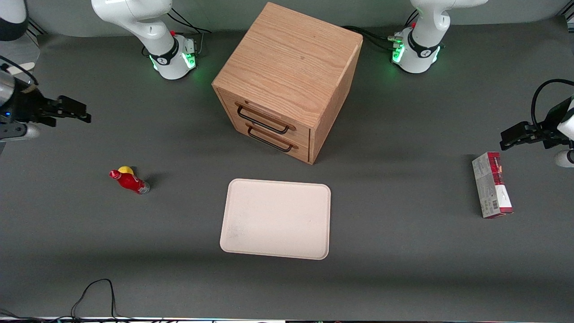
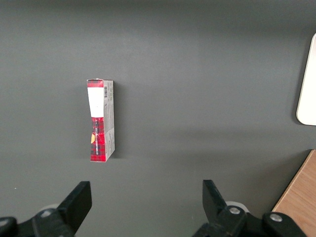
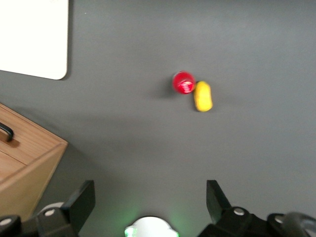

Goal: Place coke bottle on tray
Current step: 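Move the right gripper down over the red Coca-Cola bottle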

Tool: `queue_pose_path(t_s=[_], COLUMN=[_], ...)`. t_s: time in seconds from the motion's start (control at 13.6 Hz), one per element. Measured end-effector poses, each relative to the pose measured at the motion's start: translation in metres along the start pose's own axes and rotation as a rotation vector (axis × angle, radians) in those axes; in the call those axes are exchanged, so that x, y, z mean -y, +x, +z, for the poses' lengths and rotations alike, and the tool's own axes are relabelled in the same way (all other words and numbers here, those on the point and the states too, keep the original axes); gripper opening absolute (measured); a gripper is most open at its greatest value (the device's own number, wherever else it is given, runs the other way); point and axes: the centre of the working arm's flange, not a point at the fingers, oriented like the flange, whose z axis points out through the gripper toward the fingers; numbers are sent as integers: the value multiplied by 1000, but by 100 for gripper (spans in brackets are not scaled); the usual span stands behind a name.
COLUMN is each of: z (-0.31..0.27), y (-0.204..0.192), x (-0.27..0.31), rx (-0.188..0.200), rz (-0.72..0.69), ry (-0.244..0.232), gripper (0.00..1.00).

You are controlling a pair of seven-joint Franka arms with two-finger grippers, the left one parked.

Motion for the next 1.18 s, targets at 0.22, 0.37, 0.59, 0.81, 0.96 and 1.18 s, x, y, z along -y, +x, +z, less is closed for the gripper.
queue_pose_path(t_s=[0.22, 0.37, 0.59, 0.81, 0.96, 1.18], z=[-15, -13, -9, 2, 26, 103], y=[14, 29, 35, 36, 46, 69], x=[-47, -43, -38, -38, -41, -42], rx=[15, 27, 45, 70, 61, 23], rz=[-11, -17, -25, -25, -25, -29], ry=[-16, -28, -30, -23, -27, -42], gripper=[100, 100, 100, 100, 100, 100])
